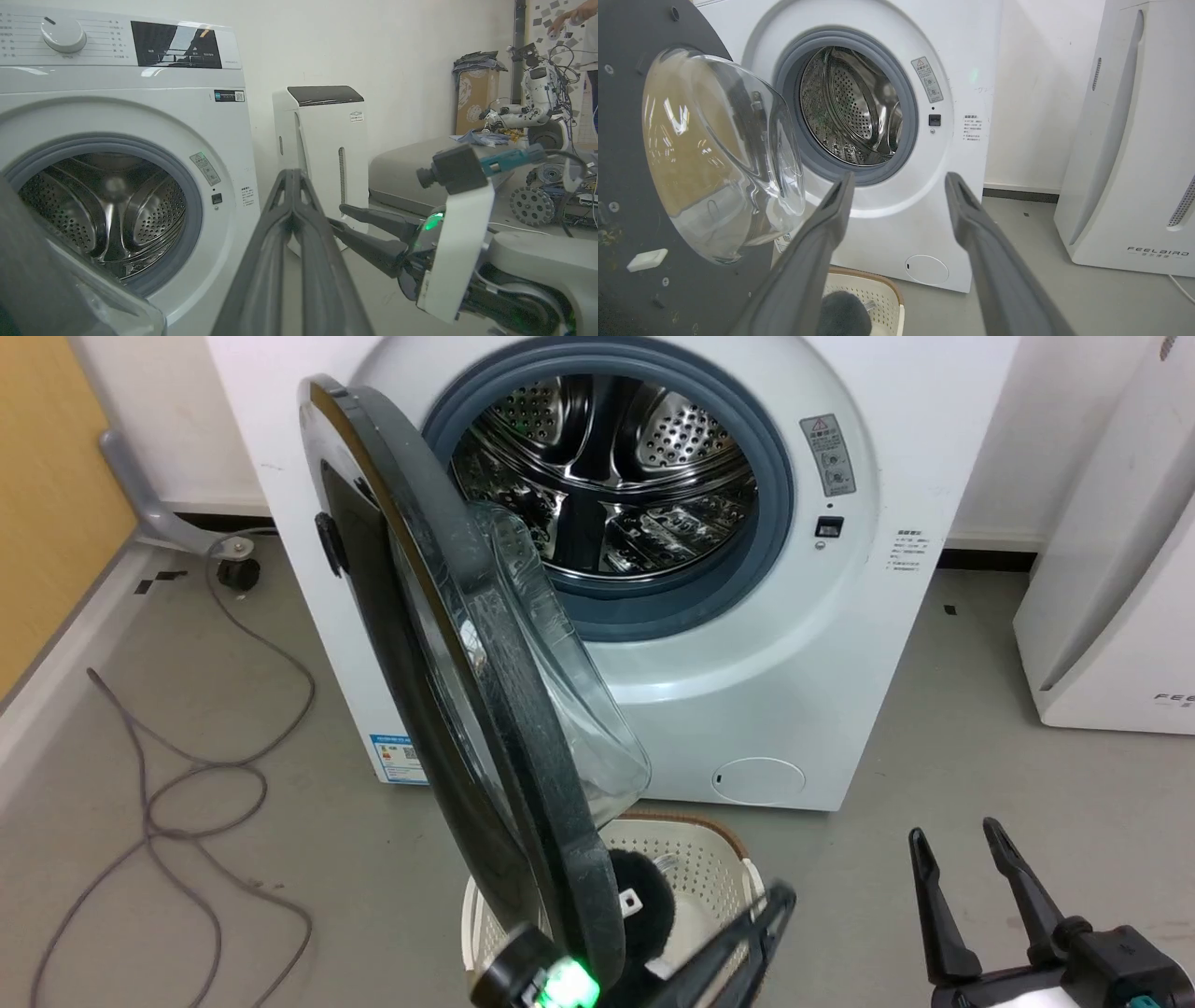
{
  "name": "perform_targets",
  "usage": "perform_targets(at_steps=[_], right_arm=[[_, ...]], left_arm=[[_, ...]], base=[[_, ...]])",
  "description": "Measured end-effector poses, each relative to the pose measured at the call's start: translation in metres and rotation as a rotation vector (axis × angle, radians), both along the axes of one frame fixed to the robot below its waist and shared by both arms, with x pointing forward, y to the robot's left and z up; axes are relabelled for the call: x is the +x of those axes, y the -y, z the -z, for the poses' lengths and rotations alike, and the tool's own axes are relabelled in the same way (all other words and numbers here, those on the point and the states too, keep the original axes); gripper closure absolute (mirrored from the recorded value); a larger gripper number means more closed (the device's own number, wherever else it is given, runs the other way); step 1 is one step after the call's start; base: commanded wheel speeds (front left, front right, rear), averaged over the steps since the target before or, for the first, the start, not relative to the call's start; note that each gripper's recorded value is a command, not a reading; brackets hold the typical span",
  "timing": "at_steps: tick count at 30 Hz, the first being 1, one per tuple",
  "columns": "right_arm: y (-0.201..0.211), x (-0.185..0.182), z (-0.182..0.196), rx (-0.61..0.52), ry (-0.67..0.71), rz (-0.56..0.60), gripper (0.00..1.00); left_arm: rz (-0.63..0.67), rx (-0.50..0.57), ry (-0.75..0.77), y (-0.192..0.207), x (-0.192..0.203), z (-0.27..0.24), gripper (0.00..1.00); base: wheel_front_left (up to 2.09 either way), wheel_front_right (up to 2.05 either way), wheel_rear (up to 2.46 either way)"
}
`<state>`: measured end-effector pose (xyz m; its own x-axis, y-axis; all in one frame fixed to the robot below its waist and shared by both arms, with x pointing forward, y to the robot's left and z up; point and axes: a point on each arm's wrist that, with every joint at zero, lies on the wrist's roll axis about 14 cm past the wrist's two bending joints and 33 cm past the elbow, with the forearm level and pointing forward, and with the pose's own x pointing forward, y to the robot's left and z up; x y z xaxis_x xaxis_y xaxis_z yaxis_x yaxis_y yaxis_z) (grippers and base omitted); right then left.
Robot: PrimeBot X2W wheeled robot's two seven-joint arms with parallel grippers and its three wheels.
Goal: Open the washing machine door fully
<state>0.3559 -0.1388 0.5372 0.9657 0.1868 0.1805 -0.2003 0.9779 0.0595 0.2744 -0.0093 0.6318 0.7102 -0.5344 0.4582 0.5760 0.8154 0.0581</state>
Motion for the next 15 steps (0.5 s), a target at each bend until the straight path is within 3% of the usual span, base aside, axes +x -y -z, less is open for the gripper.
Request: perform_targets(at_steps=[4, 15], right_arm=[[-0.002, 0.001, 0.003, 0.0, -0.01, -0.005, 0.0], [-0.006, 0.005, 0.009, -0.001, -0.029, -0.018, 0.0]], left_arm=[[-0.001, 0.039, -0.087, 0.002, 0.003, 0.029, 1.0], [-0.178, 0.008, -0.294, -0.039, 0.033, 0.081, 1.0]], base=[[0.0, 0.0, 0.0], [0.0, 0.0, 0.0]])
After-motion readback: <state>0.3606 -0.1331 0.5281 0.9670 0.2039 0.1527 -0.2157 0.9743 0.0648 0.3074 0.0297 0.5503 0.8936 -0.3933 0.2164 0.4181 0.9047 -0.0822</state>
